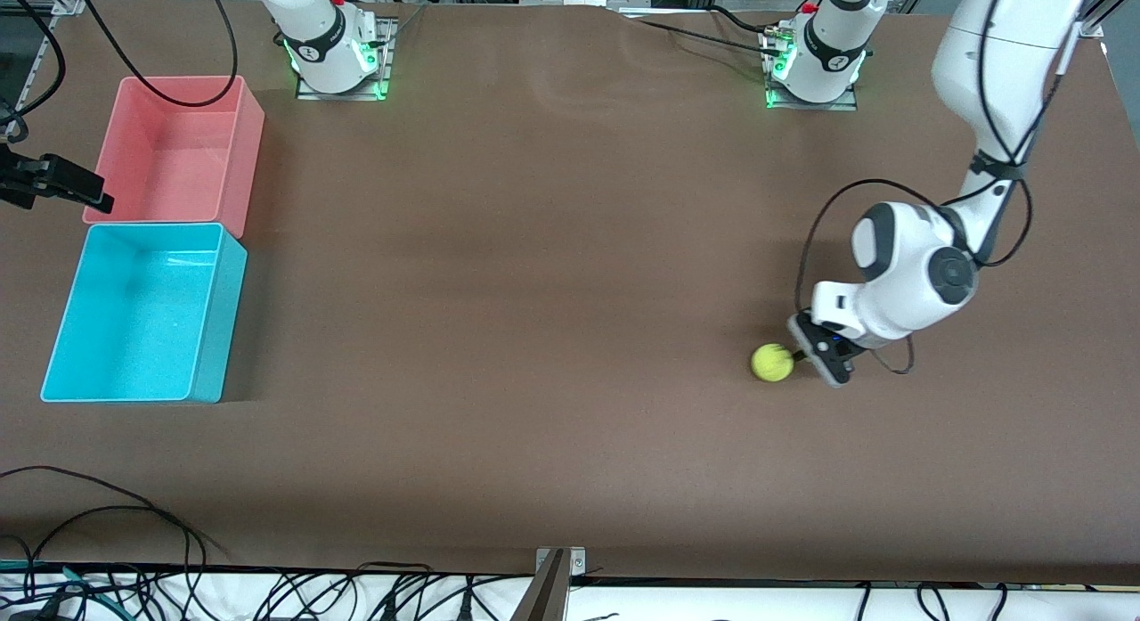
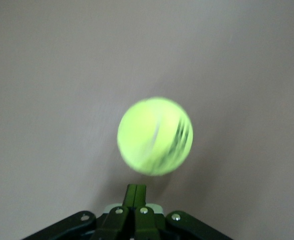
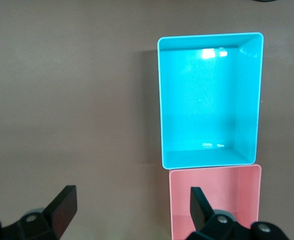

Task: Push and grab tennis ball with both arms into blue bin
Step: 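Push the ball with the left gripper while the right gripper reaches in, then stop the rolling ball with the right gripper while the left gripper withdraws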

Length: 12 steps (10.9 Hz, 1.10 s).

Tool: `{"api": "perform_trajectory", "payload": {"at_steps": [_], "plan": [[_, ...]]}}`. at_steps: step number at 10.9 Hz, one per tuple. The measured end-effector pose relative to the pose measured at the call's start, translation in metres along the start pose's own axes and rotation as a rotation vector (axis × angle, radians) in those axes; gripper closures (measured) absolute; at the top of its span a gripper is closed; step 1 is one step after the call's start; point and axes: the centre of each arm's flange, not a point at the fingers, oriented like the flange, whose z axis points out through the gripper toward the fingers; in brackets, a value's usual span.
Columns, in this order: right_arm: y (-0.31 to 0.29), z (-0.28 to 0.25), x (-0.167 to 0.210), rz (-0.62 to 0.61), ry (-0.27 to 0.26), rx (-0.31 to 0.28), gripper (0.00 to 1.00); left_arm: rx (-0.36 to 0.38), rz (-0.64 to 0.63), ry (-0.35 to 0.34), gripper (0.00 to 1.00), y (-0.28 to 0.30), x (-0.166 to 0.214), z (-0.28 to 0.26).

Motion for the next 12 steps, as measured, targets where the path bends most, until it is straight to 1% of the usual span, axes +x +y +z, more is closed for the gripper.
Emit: {"api": "perform_trajectory", "payload": {"at_steps": [1, 2, 4, 6, 7, 8, 10, 11, 12], "plan": [[-0.001, 0.004, 0.002, -0.001, -0.007, 0.001, 0.00, 0.006, -0.015, 0.010, 0.99, 0.006, 0.016, -0.003], [-0.002, 0.010, 0.004, -0.005, -0.017, 0.004, 0.00, 0.009, -0.024, 0.010, 0.99, 0.003, 0.013, -0.004], [-0.020, 0.028, 0.013, -0.034, -0.042, 0.008, 0.00, 0.010, -0.046, 0.002, 0.99, -0.010, -0.004, -0.003], [-0.036, 0.049, 0.029, -0.059, -0.033, 0.009, 0.00, 0.010, -0.058, -0.003, 0.99, -0.019, -0.016, -0.003], [-0.045, 0.067, 0.040, -0.072, -0.029, 0.015, 0.00, 0.011, -0.066, -0.004, 0.96, -0.023, -0.022, -0.005], [-0.055, 0.091, 0.053, -0.077, -0.026, 0.043, 0.00, 0.017, -0.081, -0.004, 0.84, -0.029, -0.030, -0.009], [-0.064, 0.152, 0.083, -0.064, -0.020, 0.103, 0.00, 0.039, -0.114, -0.001, 0.58, -0.041, -0.051, -0.028], [-0.067, 0.184, 0.097, -0.052, -0.011, 0.129, 0.00, 0.053, -0.128, 0.005, 0.45, -0.046, -0.058, -0.040], [-0.072, 0.214, 0.111, -0.047, 0.017, 0.139, 0.00, 0.064, -0.137, 0.009, 0.34, -0.049, -0.063, -0.050]]}}
